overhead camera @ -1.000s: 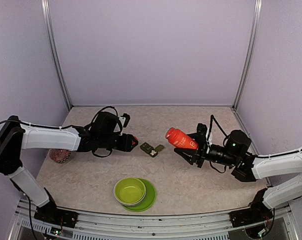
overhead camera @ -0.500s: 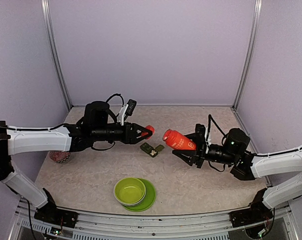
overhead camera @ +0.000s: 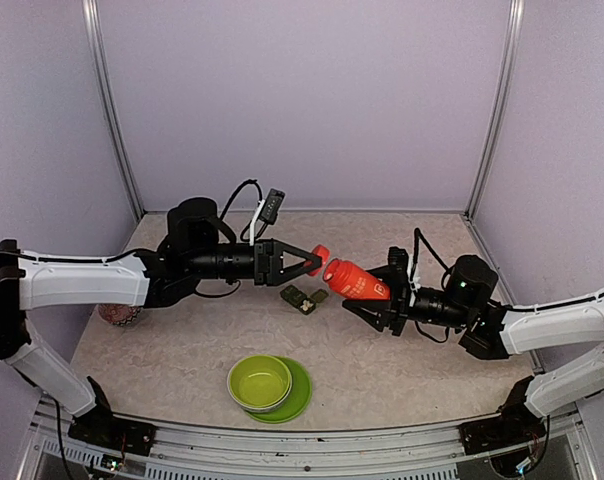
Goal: Sort the pills into containers
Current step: Close the lid of the pill bottle, then screw the lid of the pill bottle onto the pill bottle.
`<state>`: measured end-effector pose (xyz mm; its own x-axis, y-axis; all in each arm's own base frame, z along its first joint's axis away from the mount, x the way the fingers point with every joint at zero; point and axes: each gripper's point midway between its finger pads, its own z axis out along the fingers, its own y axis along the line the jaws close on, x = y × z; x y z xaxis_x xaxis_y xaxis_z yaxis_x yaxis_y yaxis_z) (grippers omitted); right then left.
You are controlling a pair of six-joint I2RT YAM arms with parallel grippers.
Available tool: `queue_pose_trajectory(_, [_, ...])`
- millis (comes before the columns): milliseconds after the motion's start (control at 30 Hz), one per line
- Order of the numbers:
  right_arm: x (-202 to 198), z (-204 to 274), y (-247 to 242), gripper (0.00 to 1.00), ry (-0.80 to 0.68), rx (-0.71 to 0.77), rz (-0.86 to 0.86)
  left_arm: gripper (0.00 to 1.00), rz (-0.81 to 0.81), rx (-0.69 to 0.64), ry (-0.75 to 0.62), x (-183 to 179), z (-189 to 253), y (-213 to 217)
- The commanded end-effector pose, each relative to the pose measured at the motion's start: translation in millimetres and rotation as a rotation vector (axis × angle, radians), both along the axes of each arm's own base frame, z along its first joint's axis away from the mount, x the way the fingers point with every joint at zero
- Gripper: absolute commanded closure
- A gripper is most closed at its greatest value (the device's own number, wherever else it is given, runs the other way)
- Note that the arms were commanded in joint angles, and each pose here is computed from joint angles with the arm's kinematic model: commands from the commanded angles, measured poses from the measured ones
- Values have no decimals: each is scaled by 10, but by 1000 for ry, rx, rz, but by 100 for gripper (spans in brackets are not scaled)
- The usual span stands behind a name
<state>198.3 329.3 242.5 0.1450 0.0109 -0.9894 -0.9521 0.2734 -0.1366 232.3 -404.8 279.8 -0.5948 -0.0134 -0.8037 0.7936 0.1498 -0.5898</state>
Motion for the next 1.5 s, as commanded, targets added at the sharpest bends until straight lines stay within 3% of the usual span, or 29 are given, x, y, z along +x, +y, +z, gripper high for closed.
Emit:
queue_pose_trajectory(0, [-12,186,43,55,-35,35,9,48,-73,-82,-21,-123,253,-110])
queue_pose_trajectory(533, [90,186,30,55,-29,28,-47,48,-125,-85,-6,-271,221,-282])
queue_pose_trajectory(833, [234,157,4,56,-30,2,-137,48,-73,-79,56,-229,147,-300])
queue_pose_trajectory(1200, [370,150,-48,56,-132,-80,-312,49,-8,-11,185,-100,-99,-385])
queue_pose_trajectory(1467, [301,159,-13,56,-177,-95,-304,48,-32,18,196,-115,-169,-423])
